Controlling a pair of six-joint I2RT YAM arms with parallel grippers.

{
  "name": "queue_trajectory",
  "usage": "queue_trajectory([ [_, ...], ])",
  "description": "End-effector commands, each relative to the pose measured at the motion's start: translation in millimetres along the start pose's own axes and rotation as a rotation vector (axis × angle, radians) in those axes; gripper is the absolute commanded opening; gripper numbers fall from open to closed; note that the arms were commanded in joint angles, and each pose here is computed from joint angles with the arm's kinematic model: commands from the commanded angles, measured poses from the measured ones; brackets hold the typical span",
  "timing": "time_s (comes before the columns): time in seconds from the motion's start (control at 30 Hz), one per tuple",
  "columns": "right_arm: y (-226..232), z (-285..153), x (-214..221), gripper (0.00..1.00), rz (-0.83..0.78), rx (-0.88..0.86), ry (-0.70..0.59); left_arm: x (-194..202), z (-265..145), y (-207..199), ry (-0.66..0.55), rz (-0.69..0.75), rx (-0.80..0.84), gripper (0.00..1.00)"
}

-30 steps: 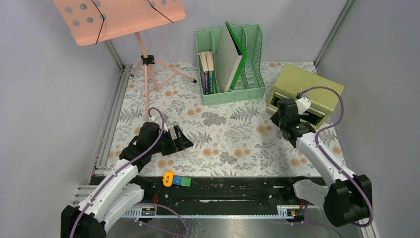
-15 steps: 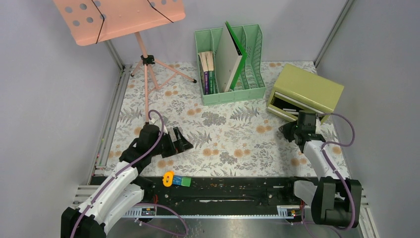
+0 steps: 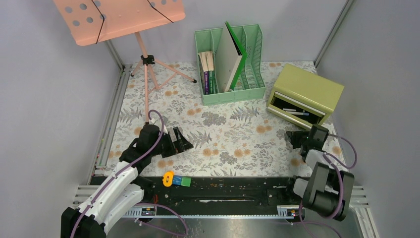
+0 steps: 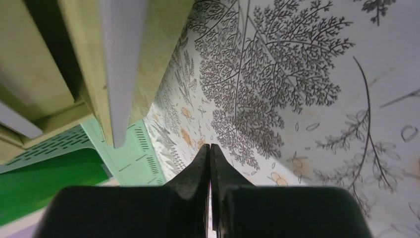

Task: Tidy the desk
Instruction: Close the drawer in the storage box.

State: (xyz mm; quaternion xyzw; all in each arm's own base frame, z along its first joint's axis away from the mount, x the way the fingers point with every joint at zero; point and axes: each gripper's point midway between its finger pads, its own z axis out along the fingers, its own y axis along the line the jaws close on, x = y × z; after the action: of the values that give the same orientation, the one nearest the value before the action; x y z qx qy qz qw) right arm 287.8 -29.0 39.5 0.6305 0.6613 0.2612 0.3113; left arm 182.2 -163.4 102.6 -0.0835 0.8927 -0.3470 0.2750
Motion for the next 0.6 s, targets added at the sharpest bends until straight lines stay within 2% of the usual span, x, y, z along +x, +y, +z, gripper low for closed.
queue_trajectory([
  [0.0, 32, 9, -6, 0.00, 0.122, -0.191, 0.026, -10, 0, -10, -0.036, 0.017, 0.041, 0.99],
  [0.33, 65, 27, -14, 0.00, 0.271, -0.452, 0.074, -8, 0, -9, -0.030, 0.025, 0.040, 0.99],
  [0.57, 47, 37, -14, 0.00, 0.305, -0.431, 0.068, -9, 0, -9, -0.028, 0.027, 0.038, 0.99],
])
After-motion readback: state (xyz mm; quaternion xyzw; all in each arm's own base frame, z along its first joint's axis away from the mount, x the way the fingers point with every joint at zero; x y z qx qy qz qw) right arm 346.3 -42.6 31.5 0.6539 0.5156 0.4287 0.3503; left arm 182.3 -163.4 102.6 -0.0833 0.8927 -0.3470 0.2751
